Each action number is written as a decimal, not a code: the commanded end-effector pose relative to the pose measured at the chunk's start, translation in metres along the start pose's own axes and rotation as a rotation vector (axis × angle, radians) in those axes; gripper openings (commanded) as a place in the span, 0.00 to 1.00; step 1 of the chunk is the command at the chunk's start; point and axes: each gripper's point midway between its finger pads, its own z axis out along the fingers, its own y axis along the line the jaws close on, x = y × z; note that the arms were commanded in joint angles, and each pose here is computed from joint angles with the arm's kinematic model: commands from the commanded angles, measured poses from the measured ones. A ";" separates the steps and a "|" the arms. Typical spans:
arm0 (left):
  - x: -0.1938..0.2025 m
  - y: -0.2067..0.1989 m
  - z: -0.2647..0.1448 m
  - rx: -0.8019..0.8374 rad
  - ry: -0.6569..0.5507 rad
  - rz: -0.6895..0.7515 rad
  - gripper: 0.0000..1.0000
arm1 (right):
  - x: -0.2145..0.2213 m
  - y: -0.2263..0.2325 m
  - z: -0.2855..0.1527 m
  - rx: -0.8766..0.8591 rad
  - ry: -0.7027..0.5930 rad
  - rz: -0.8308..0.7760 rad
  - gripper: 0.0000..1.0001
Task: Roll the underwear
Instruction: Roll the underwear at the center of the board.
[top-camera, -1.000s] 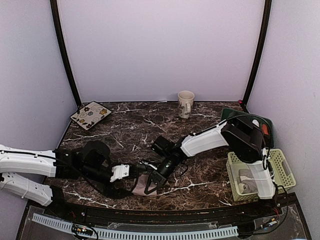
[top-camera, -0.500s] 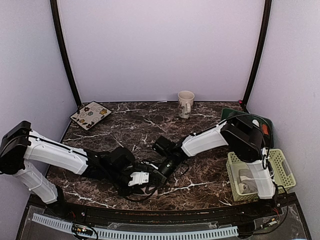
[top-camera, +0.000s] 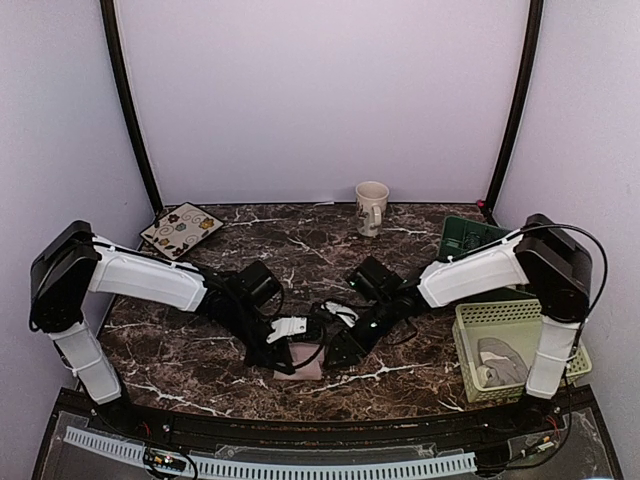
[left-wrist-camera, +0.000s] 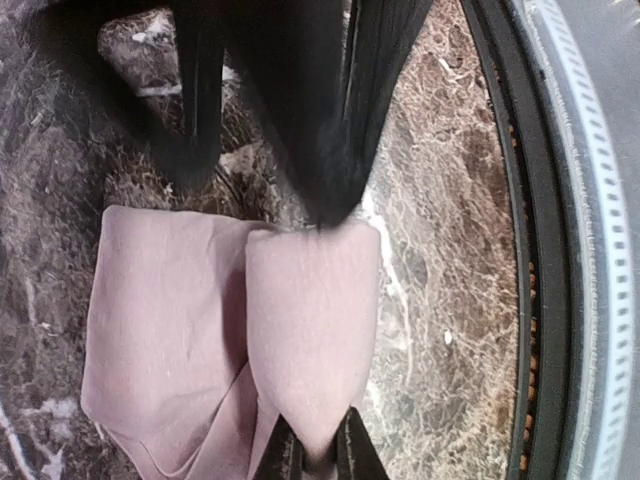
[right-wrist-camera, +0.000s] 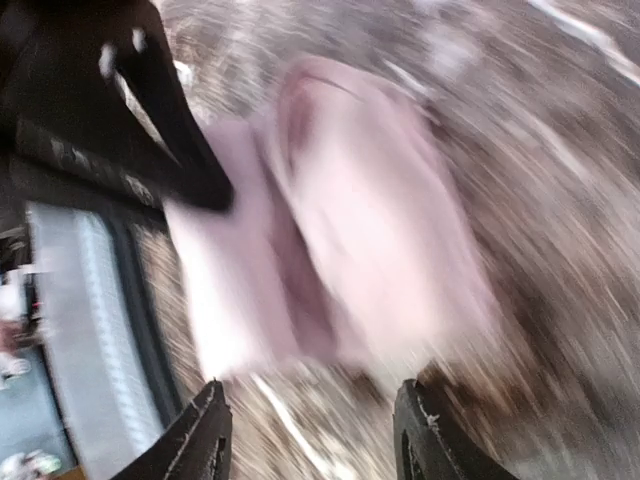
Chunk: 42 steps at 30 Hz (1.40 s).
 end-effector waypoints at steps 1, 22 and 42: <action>0.017 -0.022 -0.002 0.252 0.076 -0.158 0.00 | -0.002 -0.021 -0.030 0.222 -0.152 -0.136 0.55; 0.021 -0.008 0.029 0.491 0.226 -0.510 0.01 | 0.005 0.068 -0.007 0.415 -0.241 -0.819 0.51; 0.019 -0.006 0.029 0.488 0.212 -0.495 0.14 | 0.039 0.006 0.048 0.497 0.036 -0.779 0.19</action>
